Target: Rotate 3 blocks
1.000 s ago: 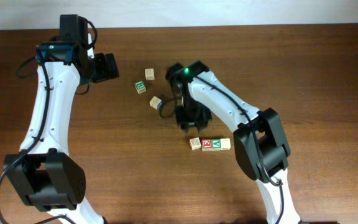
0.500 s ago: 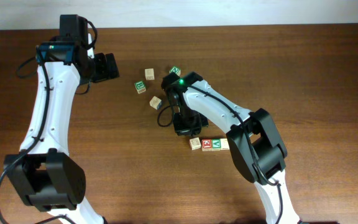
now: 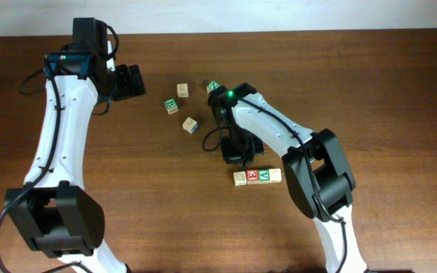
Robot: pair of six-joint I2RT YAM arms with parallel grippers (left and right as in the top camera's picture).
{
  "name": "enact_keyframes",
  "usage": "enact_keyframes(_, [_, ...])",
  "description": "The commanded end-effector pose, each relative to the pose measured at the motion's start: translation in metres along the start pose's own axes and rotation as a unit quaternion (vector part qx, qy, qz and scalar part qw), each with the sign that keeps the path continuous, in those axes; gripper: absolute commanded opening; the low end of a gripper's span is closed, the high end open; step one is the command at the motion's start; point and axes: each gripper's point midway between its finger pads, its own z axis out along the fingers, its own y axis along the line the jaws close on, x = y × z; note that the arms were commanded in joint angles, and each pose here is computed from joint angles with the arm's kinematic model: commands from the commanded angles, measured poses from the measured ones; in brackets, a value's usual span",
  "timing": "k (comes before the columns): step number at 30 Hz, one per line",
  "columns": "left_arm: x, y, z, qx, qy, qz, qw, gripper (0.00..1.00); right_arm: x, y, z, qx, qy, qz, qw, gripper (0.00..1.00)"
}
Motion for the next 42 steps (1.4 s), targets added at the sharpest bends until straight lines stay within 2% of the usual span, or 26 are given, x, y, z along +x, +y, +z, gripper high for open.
enact_keyframes(1, [-0.004, 0.0, 0.0, -0.001, -0.003, -0.004, 1.0, 0.99, -0.022, 0.01, -0.022, -0.016, -0.045, -0.054, 0.997, 0.05])
enact_keyframes(4, [-0.004, 0.0, 0.0, -0.001, -0.003, -0.003, 1.0, 0.99, -0.016, 0.034, -0.054, -0.063, -0.054, -0.1, 0.992, 0.05])
enact_keyframes(6, [-0.004, 0.0, 0.0, -0.001, -0.003, -0.004, 1.0, 0.99, -0.013, 0.038, -0.115, -0.085, -0.117, -0.109, 0.983, 0.04])
enact_keyframes(8, [-0.004, 0.0, 0.0, -0.001, -0.003, -0.003, 1.0, 0.99, 0.009, 0.034, -0.189, -0.115, -0.206, -0.116, 0.965, 0.05])
enact_keyframes(10, [-0.004, 0.0, 0.0, -0.001, -0.003, -0.003, 1.0, 0.99, 0.035, 0.011, -0.225, -0.093, -0.25, -0.087, 0.96, 0.05])
enact_keyframes(12, [-0.004, 0.0, 0.0, -0.001, -0.003, -0.004, 1.0, 0.99, 0.056, -0.004, -0.233, -0.06, -0.258, -0.072, 0.962, 0.05])
enact_keyframes(16, [-0.004, 0.0, 0.0, -0.001, -0.003, -0.003, 1.0, 0.99, 0.061, 0.016, -0.179, -0.043, -0.21, -0.08, 0.973, 0.04])
enact_keyframes(23, [-0.004, 0.0, 0.0, -0.001, -0.003, -0.004, 1.0, 0.99, 0.018, 0.053, -0.063, -0.09, -0.225, -0.078, 0.967, 0.05])
enact_keyframes(31, [-0.004, 0.0, 0.0, -0.001, -0.003, -0.003, 1.0, 0.99, 0.019, 0.064, -0.013, -0.087, -0.176, -0.09, 0.976, 0.05])
enact_keyframes(42, [-0.004, 0.0, 0.0, -0.001, -0.003, -0.004, 1.0, 0.99, 0.024, 0.049, 0.0, -0.055, -0.15, -0.05, 0.986, 0.06])
